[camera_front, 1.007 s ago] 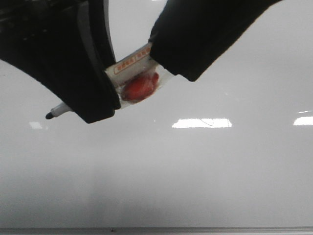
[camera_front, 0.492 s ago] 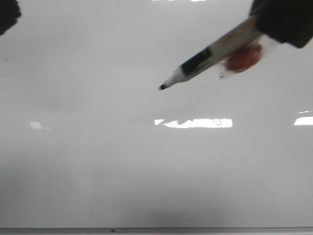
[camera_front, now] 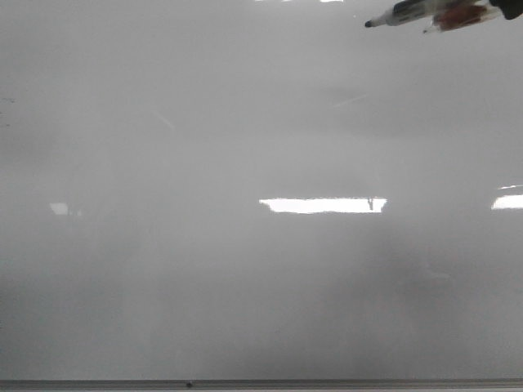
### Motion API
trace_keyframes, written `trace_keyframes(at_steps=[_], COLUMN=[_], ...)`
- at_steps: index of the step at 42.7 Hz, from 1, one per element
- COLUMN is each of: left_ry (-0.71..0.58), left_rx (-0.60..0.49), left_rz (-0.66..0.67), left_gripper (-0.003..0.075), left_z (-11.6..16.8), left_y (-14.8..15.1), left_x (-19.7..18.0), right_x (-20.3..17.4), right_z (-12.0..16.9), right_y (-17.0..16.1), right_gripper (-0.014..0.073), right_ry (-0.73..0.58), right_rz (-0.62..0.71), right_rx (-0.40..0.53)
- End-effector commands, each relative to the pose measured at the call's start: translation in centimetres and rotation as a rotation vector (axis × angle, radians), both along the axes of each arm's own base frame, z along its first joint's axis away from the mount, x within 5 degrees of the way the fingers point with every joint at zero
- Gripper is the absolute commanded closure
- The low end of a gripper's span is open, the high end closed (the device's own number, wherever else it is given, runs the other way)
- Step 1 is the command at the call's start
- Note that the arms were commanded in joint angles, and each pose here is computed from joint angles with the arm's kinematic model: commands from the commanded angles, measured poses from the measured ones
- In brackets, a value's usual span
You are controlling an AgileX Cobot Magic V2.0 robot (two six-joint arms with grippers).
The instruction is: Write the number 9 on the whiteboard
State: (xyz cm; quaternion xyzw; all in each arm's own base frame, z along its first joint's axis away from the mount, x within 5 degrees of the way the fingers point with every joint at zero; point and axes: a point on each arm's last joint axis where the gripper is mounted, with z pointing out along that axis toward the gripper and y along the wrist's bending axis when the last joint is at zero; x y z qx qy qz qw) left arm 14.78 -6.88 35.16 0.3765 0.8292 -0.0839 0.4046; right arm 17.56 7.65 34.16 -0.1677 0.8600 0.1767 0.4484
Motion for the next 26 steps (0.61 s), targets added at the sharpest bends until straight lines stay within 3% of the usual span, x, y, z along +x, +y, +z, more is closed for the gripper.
trace_keyframes(at_steps=[1, 26], left_ry=[-0.07, -0.086], left_rx=[-0.068, -0.075], left_rz=[0.027, 0.035], left_gripper=[0.0399, 0.048], left_z=[1.3, 1.4], left_y=[-0.2, -0.2], left_x=[0.4, 0.7], right_x=[1.4, 8.3], right_z=[1.5, 1.7], right_y=[0.1, 1.7], right_gripper=[0.0662, 0.0662], right_ry=[-0.101, -0.151], right_rz=[-0.038, -0.094], right_rx=[0.045, 0.039])
